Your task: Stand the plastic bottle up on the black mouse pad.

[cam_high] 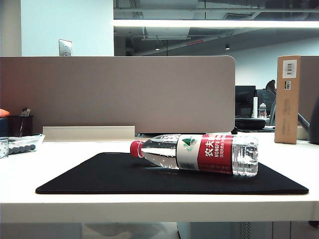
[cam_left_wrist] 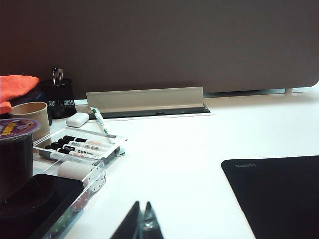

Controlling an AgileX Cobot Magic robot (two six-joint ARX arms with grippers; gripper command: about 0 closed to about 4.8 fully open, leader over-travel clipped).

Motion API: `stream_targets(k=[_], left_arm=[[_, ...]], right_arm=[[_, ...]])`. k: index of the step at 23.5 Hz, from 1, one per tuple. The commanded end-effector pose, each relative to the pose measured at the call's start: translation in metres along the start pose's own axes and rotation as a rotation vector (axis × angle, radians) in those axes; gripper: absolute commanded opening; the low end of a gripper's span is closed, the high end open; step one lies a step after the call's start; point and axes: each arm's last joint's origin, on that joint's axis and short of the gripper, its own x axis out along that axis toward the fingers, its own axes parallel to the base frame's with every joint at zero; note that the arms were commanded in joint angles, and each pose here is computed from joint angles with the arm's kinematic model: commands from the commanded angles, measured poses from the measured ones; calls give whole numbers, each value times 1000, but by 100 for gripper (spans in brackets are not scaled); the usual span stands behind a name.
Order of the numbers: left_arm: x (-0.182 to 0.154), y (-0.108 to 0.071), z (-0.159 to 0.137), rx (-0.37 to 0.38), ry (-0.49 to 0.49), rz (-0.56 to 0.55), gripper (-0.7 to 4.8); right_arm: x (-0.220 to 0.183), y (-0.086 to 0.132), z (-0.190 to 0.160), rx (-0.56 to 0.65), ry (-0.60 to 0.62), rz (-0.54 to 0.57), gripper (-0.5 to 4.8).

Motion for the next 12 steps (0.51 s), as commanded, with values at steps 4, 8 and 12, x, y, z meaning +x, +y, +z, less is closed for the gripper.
stream_targets(k=[4, 8, 12], left_arm=[[0, 0, 2, 5, -13, -2, -4], [0, 0, 2, 5, -14, -3, -4], [0, -6, 3, -4, -14, -37, -4]], right_arm=[[0, 0, 0, 19, -14, 3, -8], [0, 0, 0, 57, -14, 0, -8], [0, 0, 1, 56, -21, 4, -8]])
